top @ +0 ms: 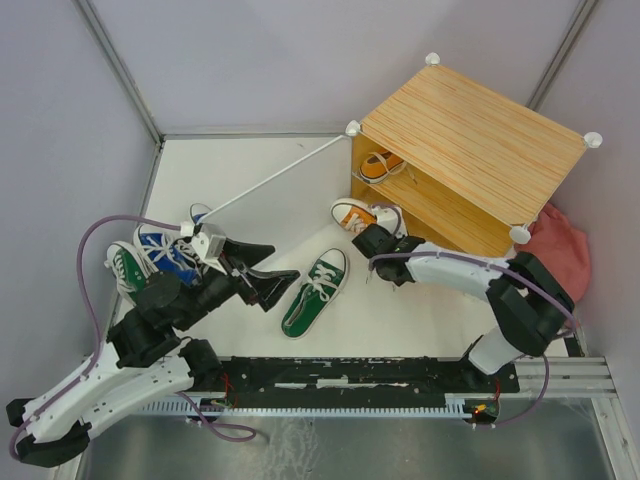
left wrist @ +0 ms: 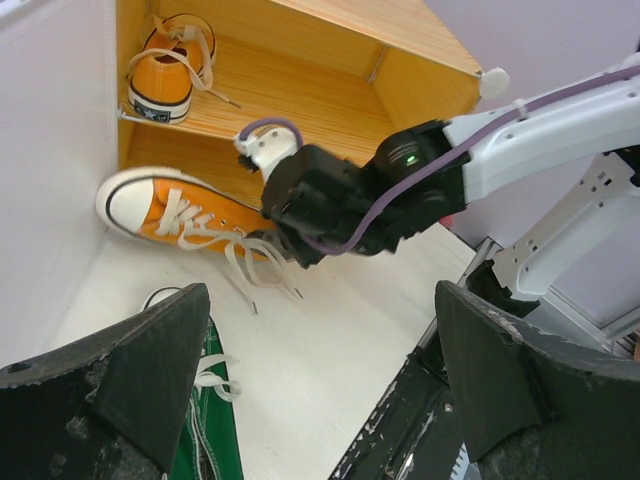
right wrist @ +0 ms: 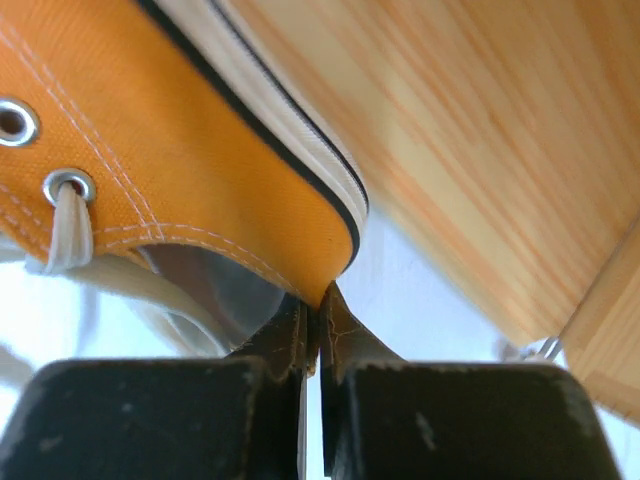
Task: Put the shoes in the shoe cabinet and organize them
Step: Adjust the shoe at the center of the board, then pick up the shoe from the center of the board, then place the shoe in the shoe cabinet.
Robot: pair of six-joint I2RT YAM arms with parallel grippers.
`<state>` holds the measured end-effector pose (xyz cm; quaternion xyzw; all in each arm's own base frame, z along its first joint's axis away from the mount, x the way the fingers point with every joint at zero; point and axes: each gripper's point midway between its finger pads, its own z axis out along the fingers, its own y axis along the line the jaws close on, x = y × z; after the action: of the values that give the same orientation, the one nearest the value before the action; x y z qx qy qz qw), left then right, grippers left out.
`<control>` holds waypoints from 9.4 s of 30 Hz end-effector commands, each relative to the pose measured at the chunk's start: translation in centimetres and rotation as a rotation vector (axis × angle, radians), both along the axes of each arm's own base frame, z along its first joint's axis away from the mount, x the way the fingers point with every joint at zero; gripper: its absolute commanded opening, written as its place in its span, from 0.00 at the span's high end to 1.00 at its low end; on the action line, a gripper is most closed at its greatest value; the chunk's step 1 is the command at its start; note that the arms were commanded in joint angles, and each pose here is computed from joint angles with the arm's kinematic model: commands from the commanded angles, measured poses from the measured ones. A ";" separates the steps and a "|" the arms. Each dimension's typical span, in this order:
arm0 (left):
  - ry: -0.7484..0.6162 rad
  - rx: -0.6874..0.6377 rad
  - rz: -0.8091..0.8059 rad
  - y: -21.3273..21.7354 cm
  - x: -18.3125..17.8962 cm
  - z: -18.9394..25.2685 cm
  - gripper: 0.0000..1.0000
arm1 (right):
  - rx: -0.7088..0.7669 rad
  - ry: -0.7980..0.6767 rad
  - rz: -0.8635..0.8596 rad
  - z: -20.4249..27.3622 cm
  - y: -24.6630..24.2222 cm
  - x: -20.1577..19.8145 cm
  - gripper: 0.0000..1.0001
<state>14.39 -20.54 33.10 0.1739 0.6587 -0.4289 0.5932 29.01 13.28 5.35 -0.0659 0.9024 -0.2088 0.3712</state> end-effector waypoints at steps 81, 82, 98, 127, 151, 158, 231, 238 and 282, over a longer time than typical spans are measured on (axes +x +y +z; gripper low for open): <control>-0.031 -0.058 -0.101 -0.3 -2.1 -0.3 0.01 | 0.525 -0.412 -0.005 20.6 2.5 -7.3 0.98; -0.034 -0.064 -0.108 -0.2 -2.2 -0.1 0.01 | 0.519 -0.417 -0.018 20.6 2.3 -7.3 0.98; -0.051 -0.092 -0.205 0.3 -4.7 0.8 0.01 | 0.488 -0.600 -0.269 21.7 -0.6 -4.2 0.98; -0.052 -0.092 -0.226 1.6 -6.2 1.1 0.01 | 0.771 -0.704 -0.610 17.9 0.0 2.7 0.73; -0.025 0.038 -0.299 -3.8 -3.6 -0.1 0.01 | 0.692 -0.330 0.076 23.8 6.3 -1.0 0.28; 0.021 0.120 -0.316 -9.0 -0.1 -0.9 0.01 | 0.772 -0.436 0.266 31.5 3.9 -4.7 0.28; -0.288 0.214 0.310 -25.5 19.7 -7.2 0.97 | 0.529 -0.570 0.253 34.7 -4.2 -7.1 0.17; -0.354 0.115 0.402 -21.1 23.7 -3.8 0.97 | 0.522 -0.581 0.234 34.6 -4.7 -7.1 0.17; -0.609 0.051 0.314 -17.7 22.0 2.5 0.97 | 0.500 -0.603 0.191 33.7 -6.0 -7.3 0.16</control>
<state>36.02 -40.98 26.87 0.3060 0.5609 -0.2216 0.7366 21.70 7.70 38.44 -0.0074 0.7745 0.0396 0.6313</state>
